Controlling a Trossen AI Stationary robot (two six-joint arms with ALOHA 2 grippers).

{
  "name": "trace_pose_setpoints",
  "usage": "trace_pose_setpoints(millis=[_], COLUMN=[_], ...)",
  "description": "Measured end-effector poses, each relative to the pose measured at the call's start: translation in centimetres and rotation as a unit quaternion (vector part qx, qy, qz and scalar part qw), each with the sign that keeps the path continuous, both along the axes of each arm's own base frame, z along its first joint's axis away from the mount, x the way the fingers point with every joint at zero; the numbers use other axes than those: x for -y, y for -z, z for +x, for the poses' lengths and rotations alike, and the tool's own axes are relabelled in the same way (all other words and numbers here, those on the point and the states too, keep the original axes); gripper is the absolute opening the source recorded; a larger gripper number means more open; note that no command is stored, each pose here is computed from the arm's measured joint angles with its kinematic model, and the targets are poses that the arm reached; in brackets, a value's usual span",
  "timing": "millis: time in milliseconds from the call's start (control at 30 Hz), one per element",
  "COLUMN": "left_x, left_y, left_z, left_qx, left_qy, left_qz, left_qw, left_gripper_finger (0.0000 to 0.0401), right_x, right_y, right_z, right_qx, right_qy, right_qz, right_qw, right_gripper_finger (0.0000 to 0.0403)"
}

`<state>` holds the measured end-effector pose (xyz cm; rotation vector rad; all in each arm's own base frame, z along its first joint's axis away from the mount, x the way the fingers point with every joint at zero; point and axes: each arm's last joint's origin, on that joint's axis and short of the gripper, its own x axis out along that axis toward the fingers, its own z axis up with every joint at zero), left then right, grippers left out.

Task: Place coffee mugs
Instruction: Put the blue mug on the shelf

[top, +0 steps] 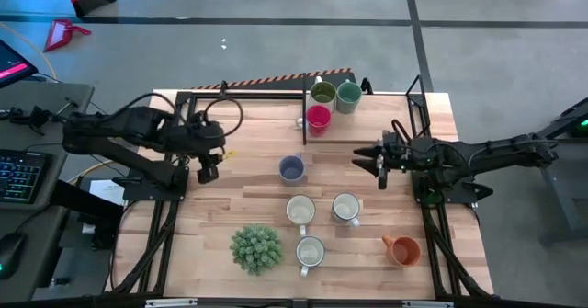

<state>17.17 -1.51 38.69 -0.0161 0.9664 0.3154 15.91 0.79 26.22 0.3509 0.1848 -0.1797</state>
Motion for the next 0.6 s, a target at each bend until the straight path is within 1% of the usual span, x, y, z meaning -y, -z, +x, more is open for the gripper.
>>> trace_pose_setpoints(millis=[100, 167, 233, 333, 400, 533, 600], left_x=[-0.4, -0.6, -0.6, -0.5, -0.4, 0.1, 0.2], left_y=[1.3, 2.2, 3.3, 5.1, 6.4, 8.3, 8.8], left_z=[-1.0, -1.4, -1.8, -2.4, -3.0, -4.4, -5.1], left_qx=[-0.004, -0.008, -0.020, -0.036, -0.043, -0.040, -0.016], left_qy=[-0.035, -0.057, -0.066, -0.064, -0.058, -0.023, -0.013], left_qz=[0.040, 0.052, 0.046, 0.015, 0.003, -0.015, -0.024], left_qw=[0.999, 0.997, 0.997, 0.997, 0.997, 0.999, 1.000], left_gripper_finger=[0.0178, 0.0183, 0.0189, 0.0198, 0.0203, 0.0206, 0.0206], right_x=[0.0, -0.1, -0.2, -0.4, -0.5, -0.7, -0.8], right_y=[-1.0, -1.8, -2.6, -3.9, -4.4, -5.6, -6.0], right_z=[0.9, 1.6, 2.7, 4.4, 5.5, 7.4, 8.3], right_qx=[0.010, 0.008, 0.003, -0.022, -0.056, -0.132, -0.173], right_qy=[0.009, 0.011, 0.003, -0.005, -0.008, -0.009, -0.005], right_qz=[0.011, 0.009, 0.003, -0.018, -0.030, -0.032, -0.028], right_qw=[1.000, 1.000, 1.000, 1.000, 0.998, 0.991, 0.984], right_gripper_finger=[0.0154, 0.0154, 0.0154, 0.0154, 0.0154, 0.0154, 0.0154])
